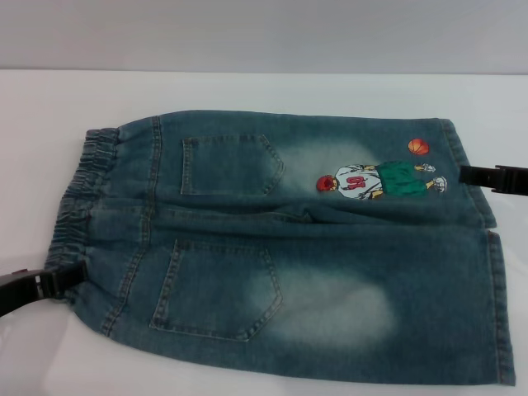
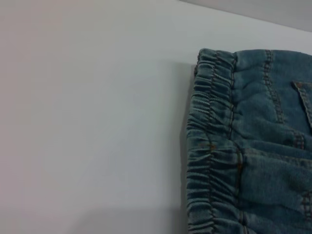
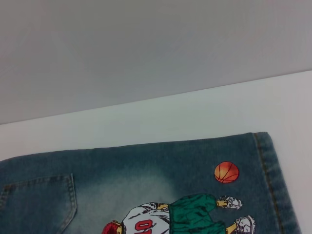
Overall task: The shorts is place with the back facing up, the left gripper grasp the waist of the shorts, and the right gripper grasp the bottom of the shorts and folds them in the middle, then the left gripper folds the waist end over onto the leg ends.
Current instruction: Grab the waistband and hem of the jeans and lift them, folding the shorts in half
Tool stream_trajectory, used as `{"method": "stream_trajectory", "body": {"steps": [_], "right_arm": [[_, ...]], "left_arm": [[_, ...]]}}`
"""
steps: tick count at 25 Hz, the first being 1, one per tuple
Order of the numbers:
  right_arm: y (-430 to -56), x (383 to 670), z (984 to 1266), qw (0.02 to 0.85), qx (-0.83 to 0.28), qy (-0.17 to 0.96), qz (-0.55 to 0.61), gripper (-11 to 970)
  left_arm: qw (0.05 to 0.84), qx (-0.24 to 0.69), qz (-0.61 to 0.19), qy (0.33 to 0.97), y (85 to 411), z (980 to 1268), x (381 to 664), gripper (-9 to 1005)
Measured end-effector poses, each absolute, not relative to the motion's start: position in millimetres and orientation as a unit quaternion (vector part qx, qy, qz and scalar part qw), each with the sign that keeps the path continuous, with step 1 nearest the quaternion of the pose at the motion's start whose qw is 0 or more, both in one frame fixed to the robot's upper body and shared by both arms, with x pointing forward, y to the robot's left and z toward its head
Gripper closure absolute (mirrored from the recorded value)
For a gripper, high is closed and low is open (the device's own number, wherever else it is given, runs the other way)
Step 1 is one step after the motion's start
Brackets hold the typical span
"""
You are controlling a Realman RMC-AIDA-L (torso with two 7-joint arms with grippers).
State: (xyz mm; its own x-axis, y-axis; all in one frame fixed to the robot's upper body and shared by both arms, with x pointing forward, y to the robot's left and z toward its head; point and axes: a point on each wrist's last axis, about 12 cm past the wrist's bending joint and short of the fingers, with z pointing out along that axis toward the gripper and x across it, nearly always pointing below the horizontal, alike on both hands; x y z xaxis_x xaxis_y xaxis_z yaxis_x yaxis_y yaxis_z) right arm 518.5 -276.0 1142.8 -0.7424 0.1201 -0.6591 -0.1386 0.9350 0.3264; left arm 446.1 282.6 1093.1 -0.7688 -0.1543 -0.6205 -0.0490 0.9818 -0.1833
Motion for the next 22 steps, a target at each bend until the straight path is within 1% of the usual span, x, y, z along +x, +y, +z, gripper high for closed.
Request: {"method": "stream_trajectory", "body": {"steps": [22], "right_arm": [[-272.5,518.4,1144.9,0.358,-0.012,0.914,0.188,445]], "left_arm": [[0.328,-0.050,-0.076,0.940,280.2,1086.7,447.8,143]]}}
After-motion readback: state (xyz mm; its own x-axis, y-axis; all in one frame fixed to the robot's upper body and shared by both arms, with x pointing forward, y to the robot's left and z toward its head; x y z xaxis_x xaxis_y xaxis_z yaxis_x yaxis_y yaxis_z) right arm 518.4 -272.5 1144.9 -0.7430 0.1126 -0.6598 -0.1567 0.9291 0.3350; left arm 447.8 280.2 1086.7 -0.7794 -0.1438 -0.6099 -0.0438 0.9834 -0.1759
